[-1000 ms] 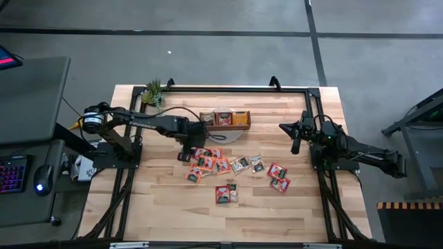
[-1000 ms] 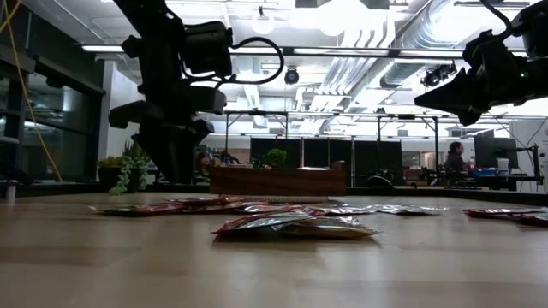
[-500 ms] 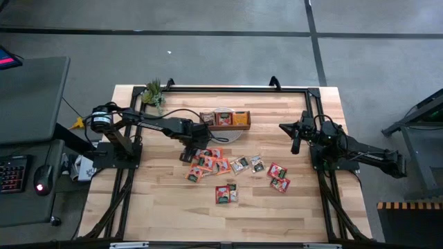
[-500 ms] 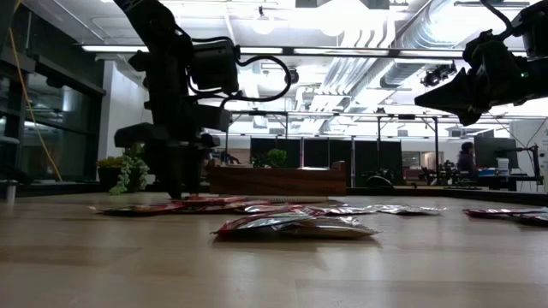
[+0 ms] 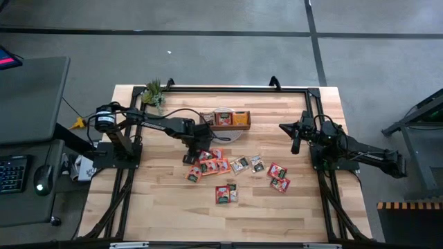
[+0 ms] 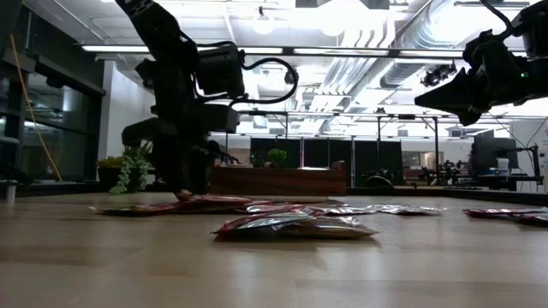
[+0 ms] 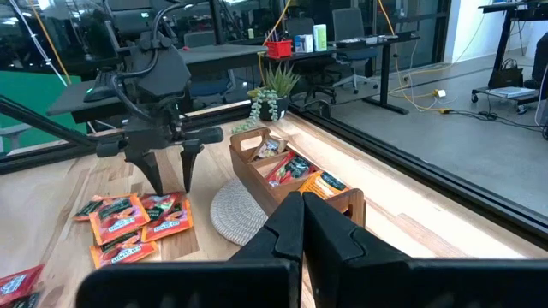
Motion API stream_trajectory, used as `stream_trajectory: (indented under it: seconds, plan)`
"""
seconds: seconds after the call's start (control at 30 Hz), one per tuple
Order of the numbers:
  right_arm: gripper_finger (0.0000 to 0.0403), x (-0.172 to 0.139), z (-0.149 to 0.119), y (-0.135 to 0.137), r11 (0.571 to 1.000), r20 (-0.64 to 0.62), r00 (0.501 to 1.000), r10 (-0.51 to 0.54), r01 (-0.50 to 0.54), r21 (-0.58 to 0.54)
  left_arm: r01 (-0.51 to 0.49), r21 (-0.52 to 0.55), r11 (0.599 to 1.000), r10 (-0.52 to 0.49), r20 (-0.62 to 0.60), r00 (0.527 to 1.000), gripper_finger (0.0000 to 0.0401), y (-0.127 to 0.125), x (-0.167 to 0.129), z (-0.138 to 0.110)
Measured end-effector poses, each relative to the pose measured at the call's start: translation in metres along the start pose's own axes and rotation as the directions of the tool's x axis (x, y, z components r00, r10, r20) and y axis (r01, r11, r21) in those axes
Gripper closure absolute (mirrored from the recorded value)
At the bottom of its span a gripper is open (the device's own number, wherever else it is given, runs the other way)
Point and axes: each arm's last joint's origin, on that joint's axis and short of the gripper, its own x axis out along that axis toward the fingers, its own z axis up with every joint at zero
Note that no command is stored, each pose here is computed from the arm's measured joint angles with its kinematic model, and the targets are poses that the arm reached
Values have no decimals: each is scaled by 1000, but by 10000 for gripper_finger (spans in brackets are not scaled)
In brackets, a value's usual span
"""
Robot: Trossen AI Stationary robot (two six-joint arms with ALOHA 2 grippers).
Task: Pick & Place Tea
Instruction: Put the red tea bag in the middle section of the wooden organizer
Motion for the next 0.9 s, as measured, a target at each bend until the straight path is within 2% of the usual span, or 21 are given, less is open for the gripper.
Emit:
stream_trajectory:
  seconds: [0.13,0.27,0.6,0.73,0.9]
  plan:
    - [402,0,0,0,1000,0,1000,0,0,0,13,-39,999,-13,-2,1000,220,1,7,0]
    - [402,0,0,0,1000,0,1000,0,0,0,21,-63,998,-21,4,1000,254,1,8,1]
    - [402,0,0,0,1000,0,1000,0,0,0,36,-174,984,-35,8,999,390,0,9,1]
    - [402,0,0,0,1000,0,1000,0,0,0,25,-223,975,-25,4,1000,395,0,7,0]
    - [402,0,0,0,1000,0,1000,0,0,0,-36,-271,962,38,3,999,399,-1,-5,-1]
